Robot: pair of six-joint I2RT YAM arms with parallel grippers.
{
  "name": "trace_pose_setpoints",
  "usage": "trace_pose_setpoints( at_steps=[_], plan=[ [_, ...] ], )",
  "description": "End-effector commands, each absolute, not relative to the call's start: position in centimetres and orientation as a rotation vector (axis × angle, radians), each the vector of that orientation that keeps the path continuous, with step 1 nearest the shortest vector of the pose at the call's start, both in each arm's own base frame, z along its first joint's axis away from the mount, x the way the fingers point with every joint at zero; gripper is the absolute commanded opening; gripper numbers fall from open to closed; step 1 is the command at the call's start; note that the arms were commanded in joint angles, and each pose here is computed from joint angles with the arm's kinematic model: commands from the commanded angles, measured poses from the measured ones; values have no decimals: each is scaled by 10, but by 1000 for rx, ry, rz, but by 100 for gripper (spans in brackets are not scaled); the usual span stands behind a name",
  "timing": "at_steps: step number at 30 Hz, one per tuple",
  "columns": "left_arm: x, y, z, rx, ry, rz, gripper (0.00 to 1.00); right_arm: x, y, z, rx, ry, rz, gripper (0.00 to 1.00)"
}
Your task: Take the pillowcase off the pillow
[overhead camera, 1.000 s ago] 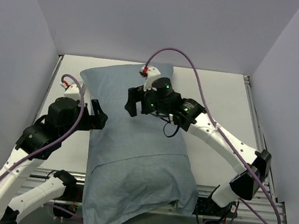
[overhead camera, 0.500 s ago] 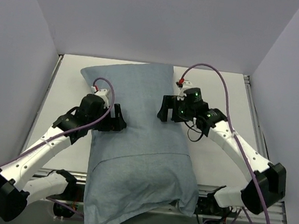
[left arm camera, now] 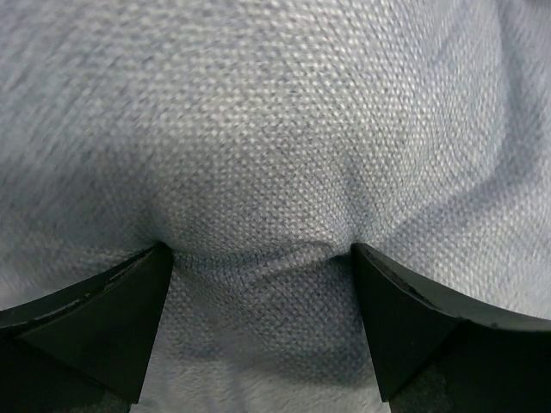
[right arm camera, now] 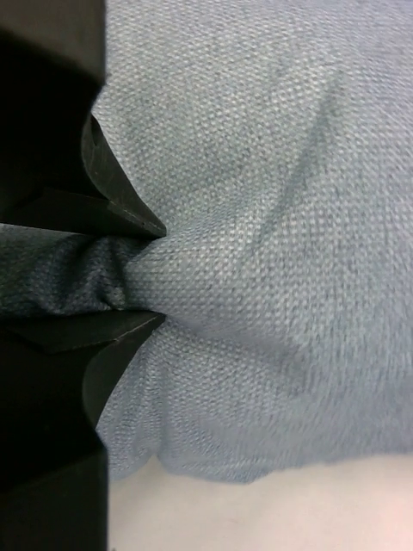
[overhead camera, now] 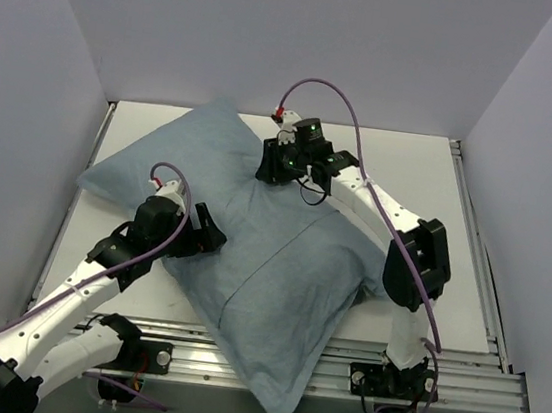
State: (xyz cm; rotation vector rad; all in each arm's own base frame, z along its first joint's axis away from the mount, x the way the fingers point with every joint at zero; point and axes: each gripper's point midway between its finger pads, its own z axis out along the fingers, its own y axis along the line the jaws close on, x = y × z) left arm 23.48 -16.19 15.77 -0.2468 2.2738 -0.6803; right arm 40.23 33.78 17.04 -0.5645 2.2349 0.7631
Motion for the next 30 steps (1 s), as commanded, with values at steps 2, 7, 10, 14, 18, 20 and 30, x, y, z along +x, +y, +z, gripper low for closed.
trace_pose_setpoints(
  at_steps=[2,7,10,14,18,20,30],
  plan=[
    [248,-166,156,-228,2285,-667,94,442,368,183,-659,2118,728,31],
    [285,-163,182,-177,2239,-593,94,461,387,194,-639,2078,745,32],
    [308,-157,200,-172,2196,-539,94,467,381,233,-591,2005,715,36],
    [338,-137,202,-213,2187,-441,94,463,355,280,-524,1941,649,44],
    [358,-128,201,-264,2208,-448,94,442,319,305,-421,1926,565,54],
    [357,-137,227,-211,2161,-500,94,422,298,312,-374,1923,545,61],
    [290,-187,332,308,1882,-499,94,356,186,301,-64,1949,324,83]
  ],
)
